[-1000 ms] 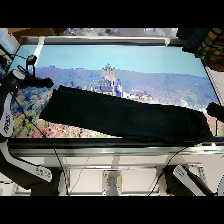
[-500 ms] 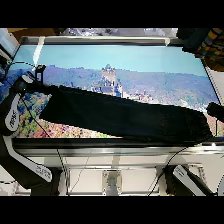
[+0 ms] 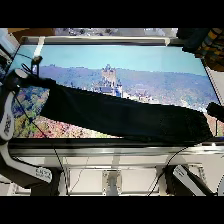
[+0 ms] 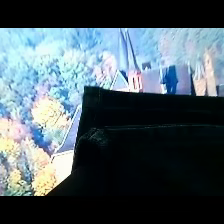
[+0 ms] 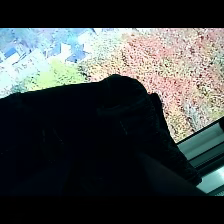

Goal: Fold the clothes and pants, and hang the long-sleeved shirts on hangers.

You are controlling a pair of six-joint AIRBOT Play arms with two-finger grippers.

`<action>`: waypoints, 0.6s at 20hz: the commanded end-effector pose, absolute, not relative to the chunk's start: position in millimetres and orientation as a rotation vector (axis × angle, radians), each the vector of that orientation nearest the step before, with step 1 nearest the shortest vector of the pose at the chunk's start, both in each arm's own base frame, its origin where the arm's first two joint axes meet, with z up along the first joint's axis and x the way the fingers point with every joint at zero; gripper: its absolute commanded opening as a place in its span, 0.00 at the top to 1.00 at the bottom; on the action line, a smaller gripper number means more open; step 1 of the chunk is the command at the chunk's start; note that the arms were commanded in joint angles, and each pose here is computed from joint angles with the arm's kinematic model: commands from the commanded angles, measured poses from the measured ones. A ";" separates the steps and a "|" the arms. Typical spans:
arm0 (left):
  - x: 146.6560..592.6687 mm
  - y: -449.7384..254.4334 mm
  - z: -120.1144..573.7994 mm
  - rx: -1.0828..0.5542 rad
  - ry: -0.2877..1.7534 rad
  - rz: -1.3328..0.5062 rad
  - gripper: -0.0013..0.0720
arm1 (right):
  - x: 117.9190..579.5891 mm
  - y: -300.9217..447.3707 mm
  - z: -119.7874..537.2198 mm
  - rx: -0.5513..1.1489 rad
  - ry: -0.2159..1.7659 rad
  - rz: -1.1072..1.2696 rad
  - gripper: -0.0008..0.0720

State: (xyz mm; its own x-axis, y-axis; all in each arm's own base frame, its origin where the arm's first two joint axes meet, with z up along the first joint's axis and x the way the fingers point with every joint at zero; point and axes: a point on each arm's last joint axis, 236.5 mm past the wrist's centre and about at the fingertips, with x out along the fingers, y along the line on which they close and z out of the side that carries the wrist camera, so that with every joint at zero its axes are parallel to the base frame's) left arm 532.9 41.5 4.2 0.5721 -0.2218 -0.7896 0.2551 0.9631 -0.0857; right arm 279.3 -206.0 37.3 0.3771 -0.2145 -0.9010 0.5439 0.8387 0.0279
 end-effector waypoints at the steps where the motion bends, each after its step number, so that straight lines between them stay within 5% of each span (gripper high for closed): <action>1: 523.4 27.2 107.0 0.120 0.722 -0.306 0.96 | 279.0 -205.9 37.2 0.346 1.083 -0.497 0.47; 5: 509.1 18.2 182.2 0.194 0.552 -0.315 0.96 | 281.3 -208.0 38.6 0.341 1.070 -0.501 0.47; 12: 516.4 22.1 122.4 0.046 0.705 -0.318 0.96 | 282.5 -209.1 39.4 0.322 1.067 -0.492 0.47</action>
